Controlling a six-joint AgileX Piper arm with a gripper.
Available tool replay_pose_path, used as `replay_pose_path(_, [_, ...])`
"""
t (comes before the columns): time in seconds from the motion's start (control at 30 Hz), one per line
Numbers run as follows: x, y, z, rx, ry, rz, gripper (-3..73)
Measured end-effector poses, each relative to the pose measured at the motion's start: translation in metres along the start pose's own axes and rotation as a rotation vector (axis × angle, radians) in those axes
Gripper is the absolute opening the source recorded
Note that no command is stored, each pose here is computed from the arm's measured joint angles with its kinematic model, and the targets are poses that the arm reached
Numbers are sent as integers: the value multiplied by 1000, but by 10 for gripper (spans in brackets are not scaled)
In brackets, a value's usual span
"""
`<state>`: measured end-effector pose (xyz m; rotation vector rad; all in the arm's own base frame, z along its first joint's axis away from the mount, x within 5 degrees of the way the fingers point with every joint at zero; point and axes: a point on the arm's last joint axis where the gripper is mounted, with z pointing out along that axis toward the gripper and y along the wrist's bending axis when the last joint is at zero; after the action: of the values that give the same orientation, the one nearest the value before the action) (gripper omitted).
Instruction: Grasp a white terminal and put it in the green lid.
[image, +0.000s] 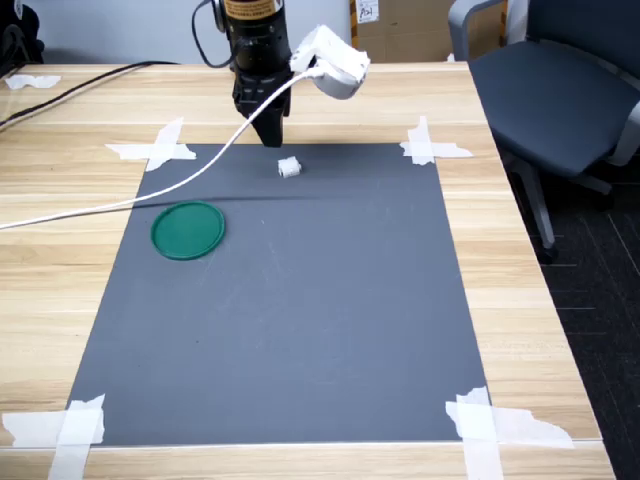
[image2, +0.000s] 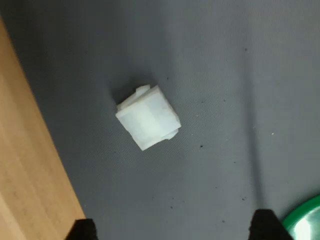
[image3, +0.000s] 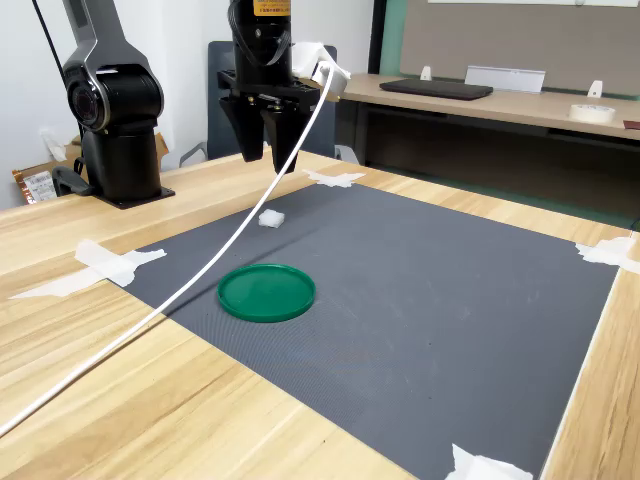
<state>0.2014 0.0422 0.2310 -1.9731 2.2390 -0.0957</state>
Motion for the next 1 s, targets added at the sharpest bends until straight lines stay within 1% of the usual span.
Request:
replay_pose_path(0.07, [2, 6, 7, 9, 0, -5, 589])
replay_pose_path(0.2, [5, 13, 16, -3, 1, -5, 589])
replay_pose_path(0.4, [1, 10, 16, 36, -40, 7, 589])
replay_pose_path(0.6, [0, 7, 22, 22, -44, 9, 590])
replay_pose_path(0.77, [-1, 5, 31, -9, -33, 21, 590])
replay_pose_path(0.9, [-1, 5, 36, -3, -34, 14, 590])
replay_pose_path(1.0, [1, 8, 40, 4, -34, -20, 590])
